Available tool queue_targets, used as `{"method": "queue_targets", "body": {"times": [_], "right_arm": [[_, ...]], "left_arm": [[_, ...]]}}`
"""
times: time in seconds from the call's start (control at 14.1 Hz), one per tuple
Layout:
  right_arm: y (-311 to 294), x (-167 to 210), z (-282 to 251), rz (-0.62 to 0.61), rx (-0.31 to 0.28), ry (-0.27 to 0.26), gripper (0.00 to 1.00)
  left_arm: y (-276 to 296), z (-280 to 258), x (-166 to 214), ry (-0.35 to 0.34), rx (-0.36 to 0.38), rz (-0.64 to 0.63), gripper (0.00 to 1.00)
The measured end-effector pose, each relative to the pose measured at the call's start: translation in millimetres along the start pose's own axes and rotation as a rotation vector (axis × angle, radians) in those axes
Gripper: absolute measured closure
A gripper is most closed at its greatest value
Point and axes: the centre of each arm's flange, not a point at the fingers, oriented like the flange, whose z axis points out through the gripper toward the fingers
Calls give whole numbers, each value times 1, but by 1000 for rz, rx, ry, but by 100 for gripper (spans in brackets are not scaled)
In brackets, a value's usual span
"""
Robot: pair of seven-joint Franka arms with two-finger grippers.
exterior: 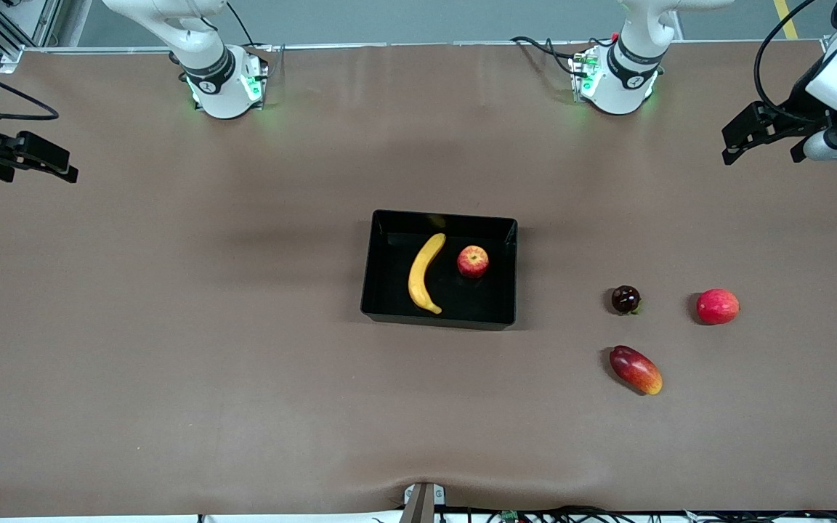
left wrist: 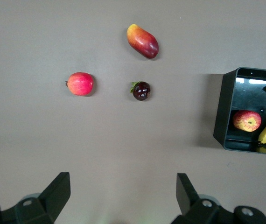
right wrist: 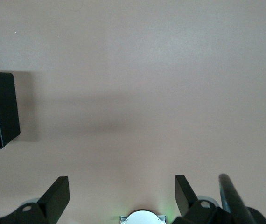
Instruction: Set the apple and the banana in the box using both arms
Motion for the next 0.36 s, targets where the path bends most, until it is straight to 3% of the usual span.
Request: {"method": "queue_targets", "body": {"times": [0.36], "right_arm": [[0, 0, 0, 0, 0, 0, 0]], "left_arm": [[0, 2, 4, -3, -1, 0, 0]]}}
